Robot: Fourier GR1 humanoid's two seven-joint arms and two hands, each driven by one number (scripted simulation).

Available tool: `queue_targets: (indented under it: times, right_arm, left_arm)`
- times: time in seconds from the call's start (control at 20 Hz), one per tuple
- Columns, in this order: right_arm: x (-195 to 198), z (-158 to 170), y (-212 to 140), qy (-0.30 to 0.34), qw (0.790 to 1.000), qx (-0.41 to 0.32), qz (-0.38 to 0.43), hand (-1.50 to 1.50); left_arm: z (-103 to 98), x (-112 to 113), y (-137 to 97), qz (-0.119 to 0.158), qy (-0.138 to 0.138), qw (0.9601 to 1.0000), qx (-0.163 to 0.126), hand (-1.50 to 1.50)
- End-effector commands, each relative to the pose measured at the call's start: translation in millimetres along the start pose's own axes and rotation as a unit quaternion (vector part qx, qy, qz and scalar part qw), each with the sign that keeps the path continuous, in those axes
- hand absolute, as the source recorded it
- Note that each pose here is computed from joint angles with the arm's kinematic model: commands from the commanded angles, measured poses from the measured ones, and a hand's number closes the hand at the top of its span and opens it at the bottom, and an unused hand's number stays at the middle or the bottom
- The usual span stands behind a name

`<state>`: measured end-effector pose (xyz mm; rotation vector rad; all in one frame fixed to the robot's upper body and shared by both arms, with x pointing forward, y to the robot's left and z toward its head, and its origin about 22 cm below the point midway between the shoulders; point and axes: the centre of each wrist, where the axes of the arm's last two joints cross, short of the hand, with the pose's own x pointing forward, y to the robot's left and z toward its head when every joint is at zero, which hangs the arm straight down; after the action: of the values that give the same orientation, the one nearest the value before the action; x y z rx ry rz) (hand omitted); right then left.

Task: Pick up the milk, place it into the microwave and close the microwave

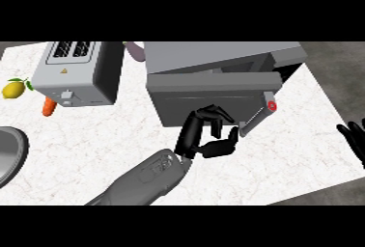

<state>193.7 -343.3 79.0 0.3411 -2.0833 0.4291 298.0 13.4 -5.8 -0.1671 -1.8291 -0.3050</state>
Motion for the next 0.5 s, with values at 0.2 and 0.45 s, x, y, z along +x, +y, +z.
queue_targets:
  times: [0.2,0.45]
  right_arm:
    - [30.9,-26.6,-27.4,-0.031,0.997,0.011,0.07,-1.5]
    - [68.6,-46.1,-48.2,-0.053,0.974,0.02,0.218,1.5]
  left_arm:
    - [-31.5,18.3,2.5,-0.001,0.023,0.9974,0.068,-1.5]
    - [-42.8,28.8,7.4,0.029,0.022,0.9926,0.116,-1.5]
